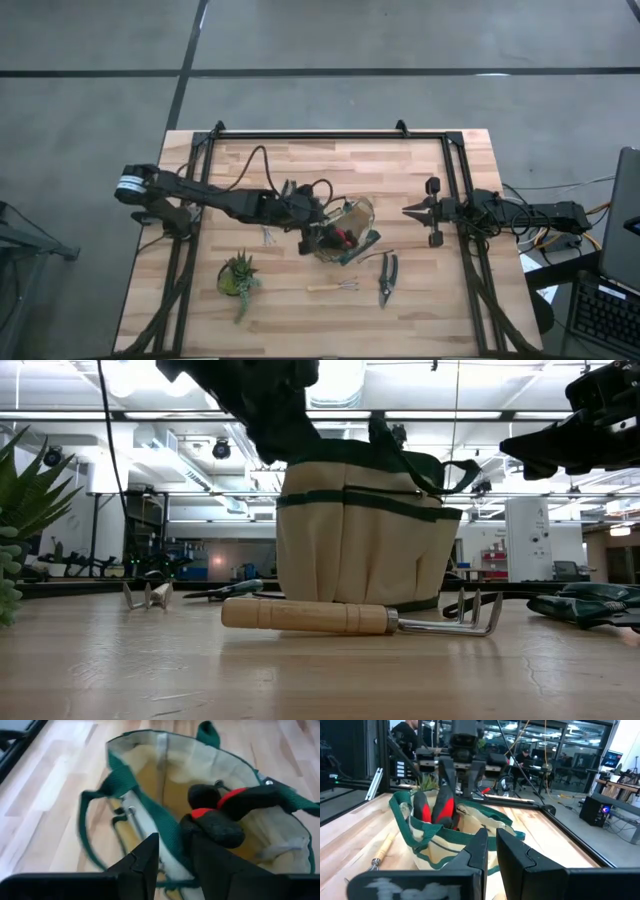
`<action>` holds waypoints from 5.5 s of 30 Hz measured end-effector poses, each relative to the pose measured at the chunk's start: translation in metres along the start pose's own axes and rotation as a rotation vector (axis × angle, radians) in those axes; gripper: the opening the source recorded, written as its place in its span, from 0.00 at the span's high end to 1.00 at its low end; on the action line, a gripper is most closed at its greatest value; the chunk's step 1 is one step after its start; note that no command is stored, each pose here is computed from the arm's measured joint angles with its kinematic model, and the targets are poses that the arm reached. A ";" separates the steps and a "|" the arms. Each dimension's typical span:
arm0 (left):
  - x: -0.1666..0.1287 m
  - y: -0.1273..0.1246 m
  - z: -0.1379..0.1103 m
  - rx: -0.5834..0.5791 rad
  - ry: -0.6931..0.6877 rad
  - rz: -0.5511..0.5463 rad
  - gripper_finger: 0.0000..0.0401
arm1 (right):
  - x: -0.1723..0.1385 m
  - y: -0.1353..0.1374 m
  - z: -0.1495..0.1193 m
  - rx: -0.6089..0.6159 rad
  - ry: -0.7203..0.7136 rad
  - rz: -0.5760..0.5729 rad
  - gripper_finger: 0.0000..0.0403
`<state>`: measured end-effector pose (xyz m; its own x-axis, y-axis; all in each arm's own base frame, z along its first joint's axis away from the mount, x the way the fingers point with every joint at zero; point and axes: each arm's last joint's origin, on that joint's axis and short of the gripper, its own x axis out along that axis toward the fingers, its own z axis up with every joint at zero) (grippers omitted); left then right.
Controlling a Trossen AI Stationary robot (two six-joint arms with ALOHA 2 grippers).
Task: Pick & Place Garden tools in Gardening bag
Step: Put the red gloves into the green gardening bag, then put the top green shear scissors into the green gardening bag
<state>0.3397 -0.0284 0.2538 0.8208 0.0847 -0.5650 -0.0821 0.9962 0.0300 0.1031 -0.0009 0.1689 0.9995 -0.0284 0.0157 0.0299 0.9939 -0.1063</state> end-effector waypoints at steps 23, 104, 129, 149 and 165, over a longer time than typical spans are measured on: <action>0.002 -0.015 0.001 0.206 -0.041 -0.171 0.75 | 0.000 0.000 0.000 0.000 -0.001 0.000 0.92; -0.046 0.055 -0.077 -0.279 0.400 0.339 0.75 | 0.000 0.000 0.000 0.001 -0.001 0.000 0.92; -0.016 0.048 -0.134 -0.367 0.348 0.363 0.35 | 0.000 0.000 0.000 0.001 -0.001 0.000 0.92; 0.005 0.049 -0.147 -0.311 0.419 0.467 0.42 | 0.000 0.000 0.000 0.000 -0.001 0.000 0.92; 0.004 0.051 -0.147 -0.285 0.416 0.498 0.90 | 0.000 0.000 0.000 0.001 -0.001 0.000 0.92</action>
<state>0.2557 0.0193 0.1319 0.3673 0.4569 -0.8101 -0.5831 0.7917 0.1821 0.1031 -0.0008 0.1690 0.9995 -0.0282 0.0166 0.0298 0.9940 -0.1051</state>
